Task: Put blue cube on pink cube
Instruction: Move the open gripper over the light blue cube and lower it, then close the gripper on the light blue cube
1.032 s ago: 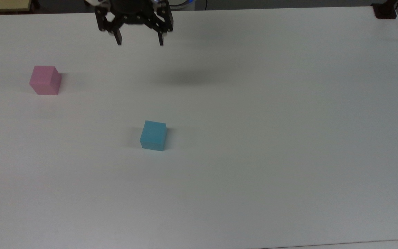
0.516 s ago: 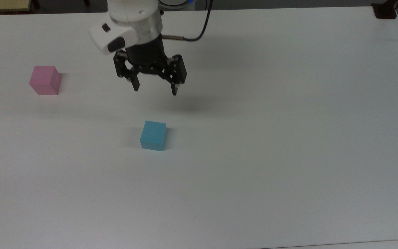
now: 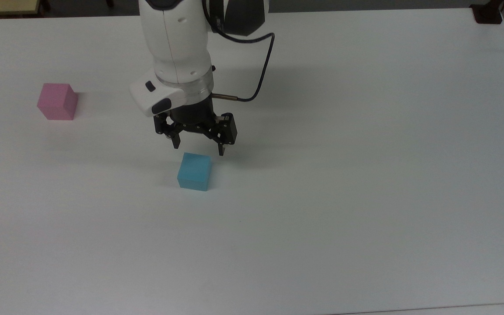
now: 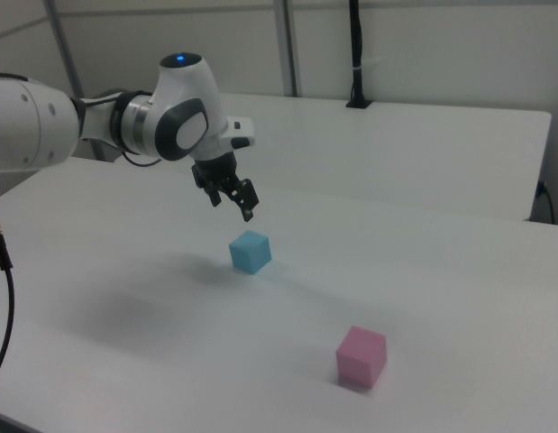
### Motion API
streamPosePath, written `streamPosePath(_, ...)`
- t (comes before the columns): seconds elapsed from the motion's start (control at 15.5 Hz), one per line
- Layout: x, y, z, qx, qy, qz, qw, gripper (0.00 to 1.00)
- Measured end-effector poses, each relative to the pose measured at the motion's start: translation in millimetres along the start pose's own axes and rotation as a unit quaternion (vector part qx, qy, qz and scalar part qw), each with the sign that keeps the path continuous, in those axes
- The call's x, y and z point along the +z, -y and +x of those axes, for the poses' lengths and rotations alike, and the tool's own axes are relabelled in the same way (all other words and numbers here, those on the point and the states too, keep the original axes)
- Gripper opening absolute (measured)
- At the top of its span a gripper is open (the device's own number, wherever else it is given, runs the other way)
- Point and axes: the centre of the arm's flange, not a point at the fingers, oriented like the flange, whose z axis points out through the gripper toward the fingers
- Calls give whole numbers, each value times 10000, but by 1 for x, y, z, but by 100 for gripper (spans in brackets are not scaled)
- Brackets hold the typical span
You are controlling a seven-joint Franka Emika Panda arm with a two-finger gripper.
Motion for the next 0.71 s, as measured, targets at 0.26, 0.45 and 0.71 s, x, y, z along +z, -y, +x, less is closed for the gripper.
streamPosePath(0.26, 20, -1, 0, 4, 40, -156, 9999, 100)
streamPosePath(0.45, 35, 0, 0, 19, 53, -236, 9997, 100)
streamPosePath(0.71, 53, 0, -1, -9, 96, -378, 9992, 100)
